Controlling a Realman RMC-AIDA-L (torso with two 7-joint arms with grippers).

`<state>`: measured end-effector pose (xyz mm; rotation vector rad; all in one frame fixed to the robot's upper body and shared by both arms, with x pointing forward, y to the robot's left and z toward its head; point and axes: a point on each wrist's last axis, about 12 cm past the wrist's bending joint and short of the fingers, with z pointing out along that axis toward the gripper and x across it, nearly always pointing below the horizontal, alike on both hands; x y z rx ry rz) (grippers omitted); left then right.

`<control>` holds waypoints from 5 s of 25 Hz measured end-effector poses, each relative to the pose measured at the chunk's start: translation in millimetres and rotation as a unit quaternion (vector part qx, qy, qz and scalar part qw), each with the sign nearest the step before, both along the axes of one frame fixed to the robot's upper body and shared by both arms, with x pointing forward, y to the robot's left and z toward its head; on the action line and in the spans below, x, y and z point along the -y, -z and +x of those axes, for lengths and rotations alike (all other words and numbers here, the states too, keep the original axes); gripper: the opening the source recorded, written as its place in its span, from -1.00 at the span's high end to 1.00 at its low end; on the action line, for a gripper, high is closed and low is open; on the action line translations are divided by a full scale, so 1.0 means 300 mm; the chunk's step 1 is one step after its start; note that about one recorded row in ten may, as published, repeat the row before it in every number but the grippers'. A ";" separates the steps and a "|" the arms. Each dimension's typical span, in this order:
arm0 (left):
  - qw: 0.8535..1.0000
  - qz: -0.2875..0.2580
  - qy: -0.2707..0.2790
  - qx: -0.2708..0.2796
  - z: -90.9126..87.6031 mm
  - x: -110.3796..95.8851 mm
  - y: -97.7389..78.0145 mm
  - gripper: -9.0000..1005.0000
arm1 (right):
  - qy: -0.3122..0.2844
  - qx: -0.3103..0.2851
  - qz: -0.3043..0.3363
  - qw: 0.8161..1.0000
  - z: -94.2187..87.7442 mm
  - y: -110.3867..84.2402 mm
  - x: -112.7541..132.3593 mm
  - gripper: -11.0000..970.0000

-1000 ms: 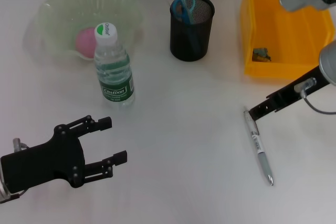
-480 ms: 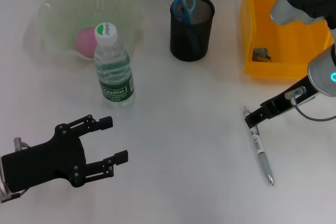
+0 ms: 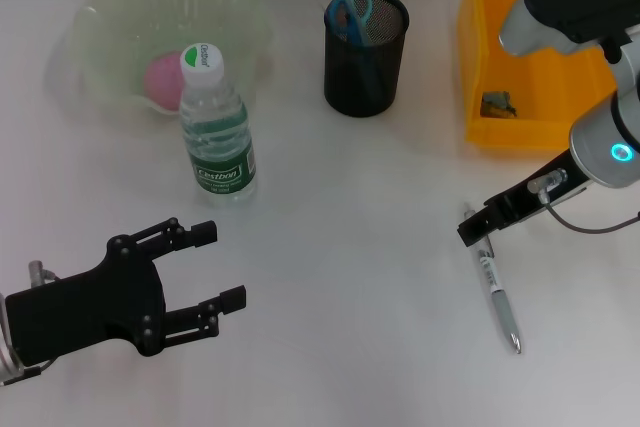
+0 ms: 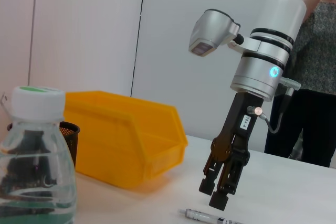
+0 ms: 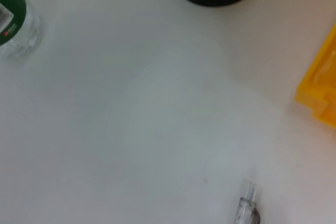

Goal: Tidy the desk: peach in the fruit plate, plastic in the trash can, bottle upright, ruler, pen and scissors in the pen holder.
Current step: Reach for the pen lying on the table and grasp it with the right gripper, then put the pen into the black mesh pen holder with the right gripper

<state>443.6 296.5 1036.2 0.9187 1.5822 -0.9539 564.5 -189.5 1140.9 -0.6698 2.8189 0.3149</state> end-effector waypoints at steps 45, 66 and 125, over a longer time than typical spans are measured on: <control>1.000 -0.003 0.000 -0.006 -0.001 -0.002 -0.002 -0.60 | 0.009 -0.001 0.007 1.000 0.027 0.036 -0.010 -0.24; 1.000 -0.004 0.000 -0.006 -0.002 -0.001 -0.001 -0.60 | 0.015 -0.008 0.005 1.000 0.035 0.066 -0.008 0.16; 1.000 -0.012 0.010 0.004 0.006 0.012 -0.019 -0.60 | 0.019 0.195 0.146 0.970 0.045 -0.200 0.032 0.64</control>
